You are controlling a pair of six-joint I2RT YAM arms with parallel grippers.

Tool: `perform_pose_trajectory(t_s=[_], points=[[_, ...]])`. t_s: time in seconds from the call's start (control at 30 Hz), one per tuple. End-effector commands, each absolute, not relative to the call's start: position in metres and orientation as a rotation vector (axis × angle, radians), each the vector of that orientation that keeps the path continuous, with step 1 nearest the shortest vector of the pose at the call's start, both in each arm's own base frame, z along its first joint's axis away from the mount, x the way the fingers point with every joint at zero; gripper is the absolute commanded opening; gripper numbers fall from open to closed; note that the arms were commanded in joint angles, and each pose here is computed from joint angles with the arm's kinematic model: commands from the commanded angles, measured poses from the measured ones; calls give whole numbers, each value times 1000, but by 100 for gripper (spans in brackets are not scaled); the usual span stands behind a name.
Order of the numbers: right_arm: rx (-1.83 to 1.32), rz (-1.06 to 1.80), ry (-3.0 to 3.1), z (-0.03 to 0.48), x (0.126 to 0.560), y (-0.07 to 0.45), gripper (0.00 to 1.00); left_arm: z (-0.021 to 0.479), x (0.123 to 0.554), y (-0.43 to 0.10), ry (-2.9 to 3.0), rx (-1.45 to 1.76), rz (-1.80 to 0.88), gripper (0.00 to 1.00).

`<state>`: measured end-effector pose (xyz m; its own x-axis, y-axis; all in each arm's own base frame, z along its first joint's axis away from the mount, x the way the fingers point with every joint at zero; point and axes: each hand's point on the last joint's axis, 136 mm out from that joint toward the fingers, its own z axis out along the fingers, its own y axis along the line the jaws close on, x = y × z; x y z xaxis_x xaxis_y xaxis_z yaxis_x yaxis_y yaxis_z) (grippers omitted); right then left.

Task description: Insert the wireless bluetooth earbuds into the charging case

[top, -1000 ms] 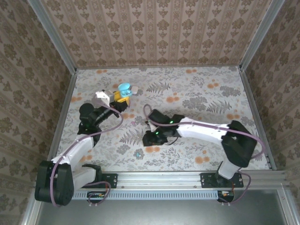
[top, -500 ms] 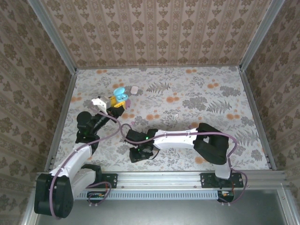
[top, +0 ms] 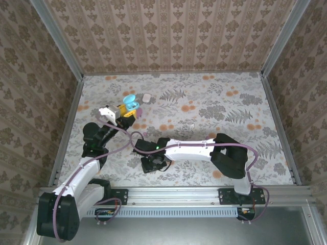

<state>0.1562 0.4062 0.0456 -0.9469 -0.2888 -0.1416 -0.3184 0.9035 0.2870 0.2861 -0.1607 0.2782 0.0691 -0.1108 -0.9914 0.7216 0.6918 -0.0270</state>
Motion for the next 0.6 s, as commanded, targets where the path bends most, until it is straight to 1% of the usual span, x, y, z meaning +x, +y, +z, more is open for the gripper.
perform_pose_trajectory(t_s=[0.0, 0.57], points=[[-465, 393, 2998, 37, 160, 401, 34, 286, 282, -160, 1332, 575, -651, 38], [-473, 363, 3050, 25, 160, 401, 33, 287, 280, -161, 1329, 585, -649, 38]])
